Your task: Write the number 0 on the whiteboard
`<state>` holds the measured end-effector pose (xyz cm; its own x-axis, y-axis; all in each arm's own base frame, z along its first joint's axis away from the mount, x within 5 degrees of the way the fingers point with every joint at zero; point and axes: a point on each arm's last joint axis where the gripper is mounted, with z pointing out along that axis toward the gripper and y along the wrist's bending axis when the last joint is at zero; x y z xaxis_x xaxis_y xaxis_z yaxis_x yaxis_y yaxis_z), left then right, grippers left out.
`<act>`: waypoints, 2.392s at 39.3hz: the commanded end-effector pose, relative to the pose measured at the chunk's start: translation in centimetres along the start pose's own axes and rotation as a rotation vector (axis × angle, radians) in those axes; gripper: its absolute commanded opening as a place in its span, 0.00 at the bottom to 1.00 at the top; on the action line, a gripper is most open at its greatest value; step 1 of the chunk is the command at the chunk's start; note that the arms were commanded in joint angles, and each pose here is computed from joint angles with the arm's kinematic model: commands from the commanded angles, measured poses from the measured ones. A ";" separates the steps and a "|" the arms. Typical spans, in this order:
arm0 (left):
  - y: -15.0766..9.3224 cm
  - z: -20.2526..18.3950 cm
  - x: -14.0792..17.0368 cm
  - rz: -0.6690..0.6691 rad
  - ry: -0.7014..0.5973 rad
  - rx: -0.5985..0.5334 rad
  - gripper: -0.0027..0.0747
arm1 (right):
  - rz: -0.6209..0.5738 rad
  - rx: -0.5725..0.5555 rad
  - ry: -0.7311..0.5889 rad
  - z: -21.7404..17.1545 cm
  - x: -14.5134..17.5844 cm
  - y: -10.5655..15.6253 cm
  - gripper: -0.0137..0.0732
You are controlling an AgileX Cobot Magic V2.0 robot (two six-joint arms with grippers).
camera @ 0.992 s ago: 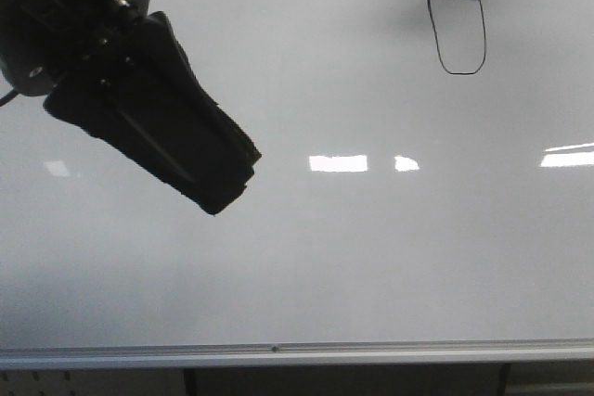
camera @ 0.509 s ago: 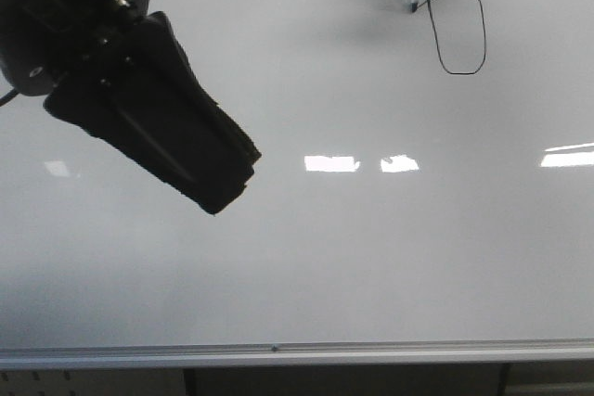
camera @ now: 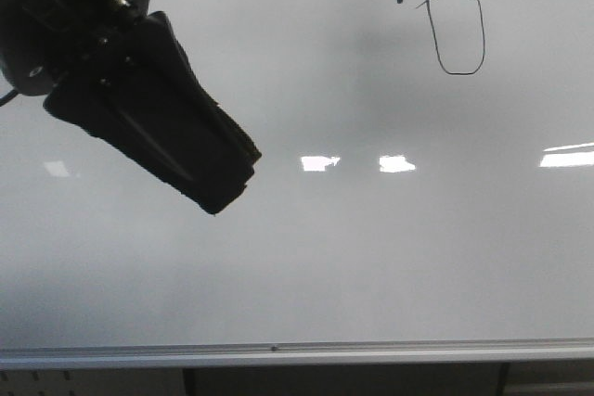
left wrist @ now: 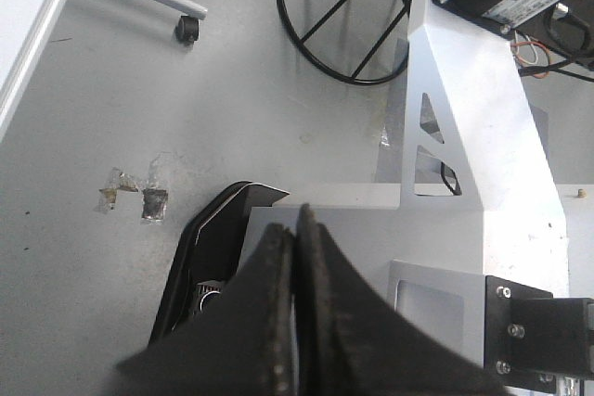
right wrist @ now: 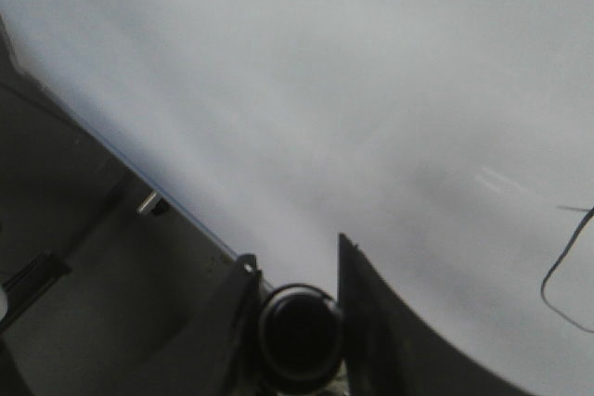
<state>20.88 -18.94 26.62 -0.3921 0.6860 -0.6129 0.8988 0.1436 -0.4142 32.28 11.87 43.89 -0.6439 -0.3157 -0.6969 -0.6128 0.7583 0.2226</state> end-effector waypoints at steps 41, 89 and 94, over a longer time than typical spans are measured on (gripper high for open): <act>-3.3 -1.7 -3.2 0.087 -0.290 0.219 0.88 | 0.101 -0.612 -0.099 0.8 10.7 6.5 0.09; -2.3 -1.4 -2.7 0.085 -0.234 0.109 0.01 | -0.025 -0.442 -0.263 -1.2 10.0 6.6 0.68; 0.0 -1.3 -2.2 -0.015 -0.168 -0.130 0.01 | -0.114 -0.238 -0.323 -2.6 10.6 6.1 0.66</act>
<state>21.18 -19.75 27.46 -0.3918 0.5919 -0.7044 0.9058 0.1140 -0.4080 21.56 12.59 37.59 -0.5291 -0.2050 -0.8234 -0.7836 0.4903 0.3814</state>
